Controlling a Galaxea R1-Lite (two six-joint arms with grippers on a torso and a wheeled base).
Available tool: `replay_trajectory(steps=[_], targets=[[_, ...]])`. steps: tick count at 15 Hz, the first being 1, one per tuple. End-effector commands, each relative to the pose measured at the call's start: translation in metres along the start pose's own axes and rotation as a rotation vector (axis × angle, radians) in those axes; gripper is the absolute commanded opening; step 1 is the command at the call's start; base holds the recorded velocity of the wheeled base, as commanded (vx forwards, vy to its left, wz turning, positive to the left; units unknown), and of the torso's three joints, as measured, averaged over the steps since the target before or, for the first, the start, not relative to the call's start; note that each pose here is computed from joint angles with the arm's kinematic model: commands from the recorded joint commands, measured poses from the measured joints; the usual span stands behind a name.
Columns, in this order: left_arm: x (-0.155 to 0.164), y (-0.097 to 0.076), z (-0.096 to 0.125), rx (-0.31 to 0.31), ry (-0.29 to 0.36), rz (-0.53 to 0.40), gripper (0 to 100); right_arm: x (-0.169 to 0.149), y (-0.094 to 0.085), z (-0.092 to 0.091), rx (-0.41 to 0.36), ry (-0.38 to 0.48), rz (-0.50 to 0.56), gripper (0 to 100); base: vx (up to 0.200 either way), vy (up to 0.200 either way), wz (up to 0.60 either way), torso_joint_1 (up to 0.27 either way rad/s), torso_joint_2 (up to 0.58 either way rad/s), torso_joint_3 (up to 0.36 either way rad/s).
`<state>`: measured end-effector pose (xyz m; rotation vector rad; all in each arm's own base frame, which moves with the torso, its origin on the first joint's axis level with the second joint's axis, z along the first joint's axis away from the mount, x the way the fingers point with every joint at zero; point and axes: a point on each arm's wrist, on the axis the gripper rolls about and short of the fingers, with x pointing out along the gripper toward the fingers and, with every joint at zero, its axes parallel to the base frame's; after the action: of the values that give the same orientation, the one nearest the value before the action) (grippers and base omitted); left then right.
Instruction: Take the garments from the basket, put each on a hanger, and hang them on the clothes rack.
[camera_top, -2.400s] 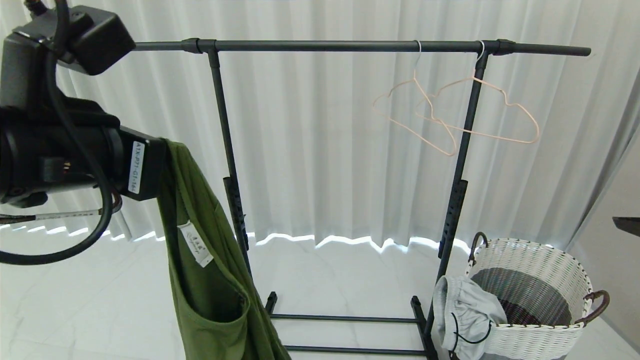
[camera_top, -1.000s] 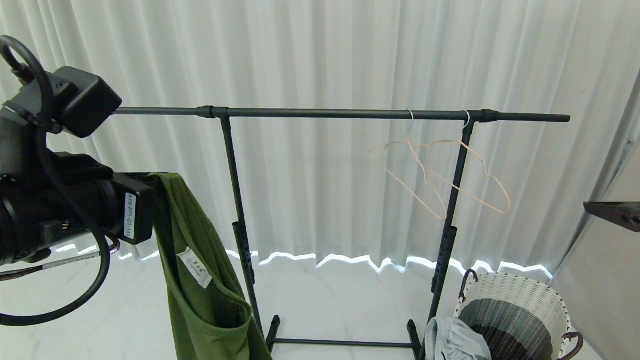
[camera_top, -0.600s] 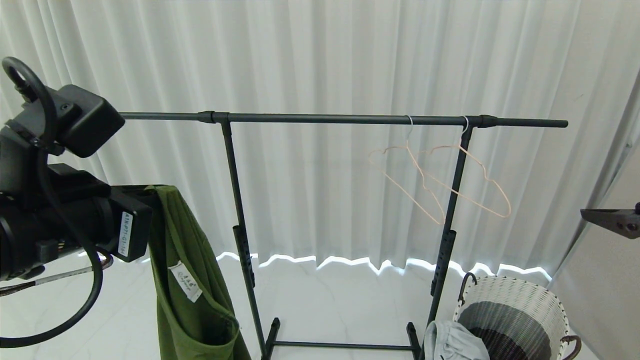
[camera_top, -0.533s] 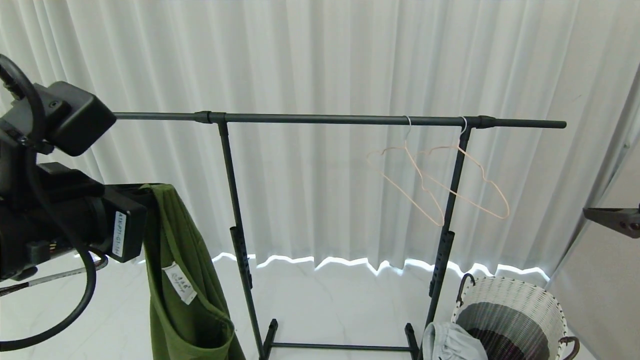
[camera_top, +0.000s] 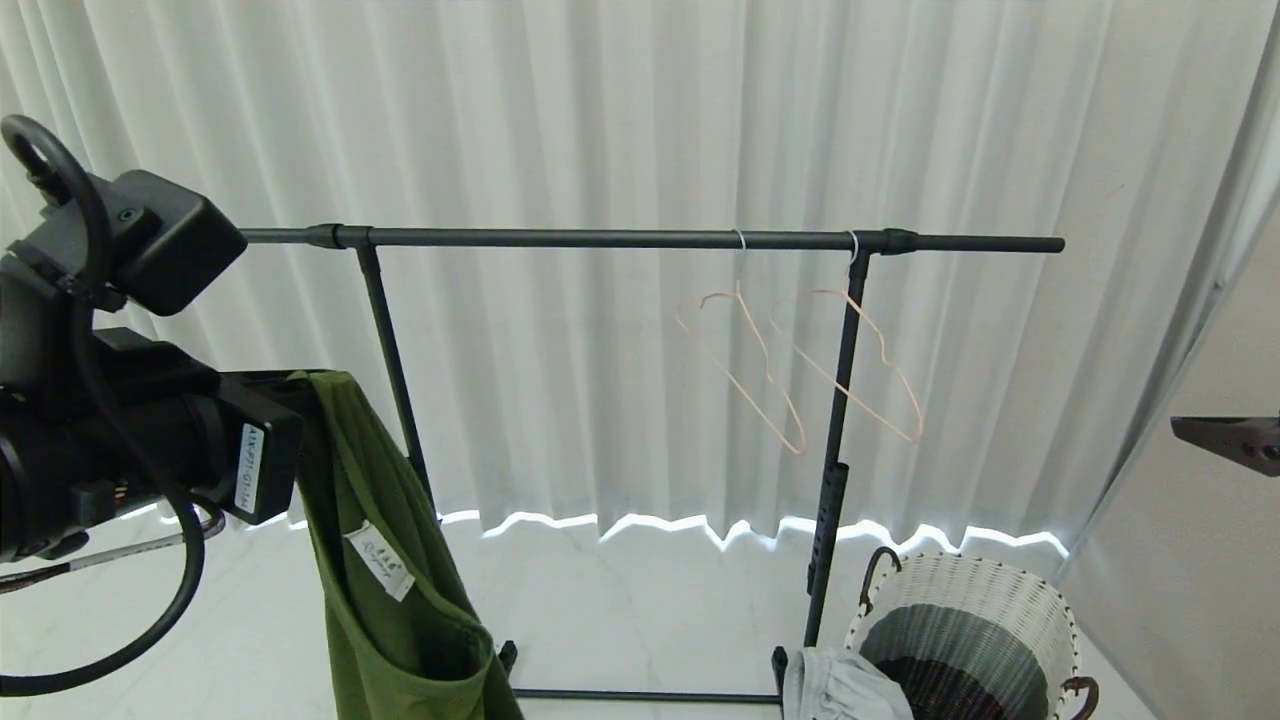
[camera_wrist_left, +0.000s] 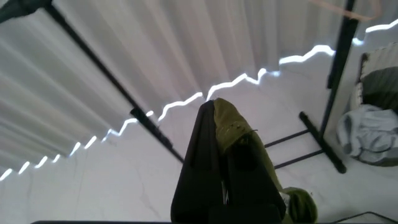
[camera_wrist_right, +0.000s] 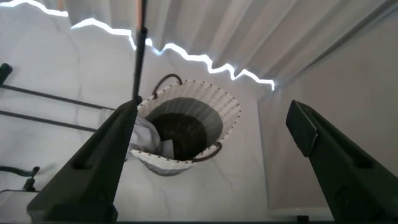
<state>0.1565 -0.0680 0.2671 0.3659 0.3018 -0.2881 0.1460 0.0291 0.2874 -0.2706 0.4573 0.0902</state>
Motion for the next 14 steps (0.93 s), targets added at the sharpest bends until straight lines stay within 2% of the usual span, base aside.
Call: replay_trajectory(steps=[1, 4, 14], targets=[[0.001, 0.000, 0.000, 0.000, -0.003, 0.001, 0, 0.001, 0.000, 0.000, -0.001, 0.002, 0.002, 100, 0.000, 0.000, 0.00, 0.000, 0.00, 0.000], [0.001, 0.000, 0.000, 0.000, -0.010, 0.003, 0, 0.002, 0.001, -0.001, -0.002, 0.008, 0.003, 100, 0.000, 0.000, 0.00, 0.000, 0.00, 0.000], [0.002, 0.000, 0.000, 0.000, -0.005, 0.003, 0, 0.014, 0.003, 0.000, -0.010, 0.042, 0.019, 100, 0.200, 0.000, 0.00, 0.000, 0.00, 0.002]])
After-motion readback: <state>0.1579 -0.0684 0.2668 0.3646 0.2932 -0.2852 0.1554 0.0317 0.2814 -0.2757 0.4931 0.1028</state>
